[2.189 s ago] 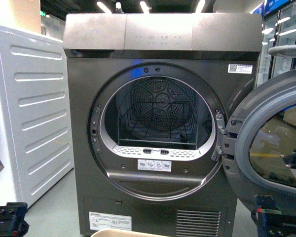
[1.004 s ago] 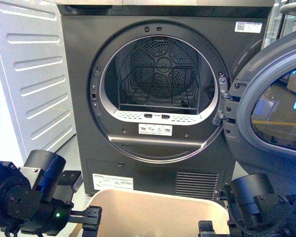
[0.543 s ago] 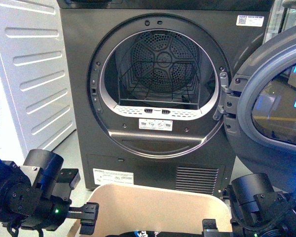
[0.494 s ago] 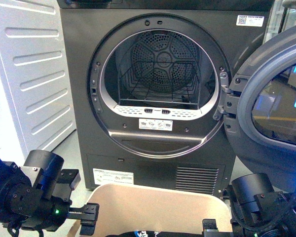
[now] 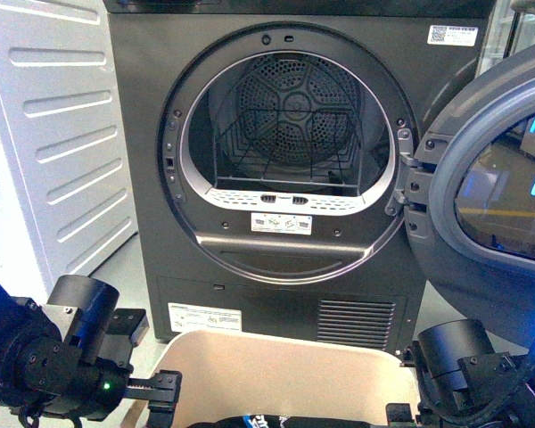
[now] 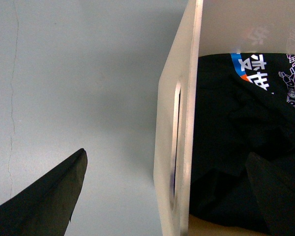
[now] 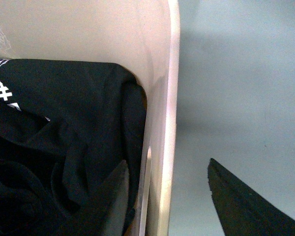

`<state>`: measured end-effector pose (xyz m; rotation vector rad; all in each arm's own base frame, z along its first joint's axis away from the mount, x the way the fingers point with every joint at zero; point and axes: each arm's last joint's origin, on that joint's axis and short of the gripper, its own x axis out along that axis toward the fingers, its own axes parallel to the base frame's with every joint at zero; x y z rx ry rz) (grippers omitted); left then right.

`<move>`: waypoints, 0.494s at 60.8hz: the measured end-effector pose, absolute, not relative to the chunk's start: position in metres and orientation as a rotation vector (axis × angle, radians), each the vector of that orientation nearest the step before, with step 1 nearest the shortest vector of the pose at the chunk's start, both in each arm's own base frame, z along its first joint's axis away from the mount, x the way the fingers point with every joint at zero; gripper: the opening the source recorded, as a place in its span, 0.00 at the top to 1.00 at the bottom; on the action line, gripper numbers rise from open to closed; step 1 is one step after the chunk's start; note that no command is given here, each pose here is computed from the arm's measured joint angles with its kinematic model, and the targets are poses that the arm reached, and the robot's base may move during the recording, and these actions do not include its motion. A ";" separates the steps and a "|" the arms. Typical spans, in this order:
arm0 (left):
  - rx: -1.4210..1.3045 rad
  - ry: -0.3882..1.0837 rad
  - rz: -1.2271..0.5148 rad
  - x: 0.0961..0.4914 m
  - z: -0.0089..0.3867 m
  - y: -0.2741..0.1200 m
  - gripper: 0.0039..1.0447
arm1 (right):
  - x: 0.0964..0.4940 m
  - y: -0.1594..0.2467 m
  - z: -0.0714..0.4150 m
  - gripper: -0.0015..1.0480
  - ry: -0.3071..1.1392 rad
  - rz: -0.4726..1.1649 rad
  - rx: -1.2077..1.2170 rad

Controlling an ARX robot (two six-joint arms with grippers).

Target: Move hamper under clothes hanger

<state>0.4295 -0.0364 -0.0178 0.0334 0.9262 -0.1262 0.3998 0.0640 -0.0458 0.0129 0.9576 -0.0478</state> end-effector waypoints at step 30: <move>0.024 0.975 -0.137 0.423 -0.029 -0.042 0.50 | 0.400 0.066 -0.048 0.85 0.961 -0.044 0.001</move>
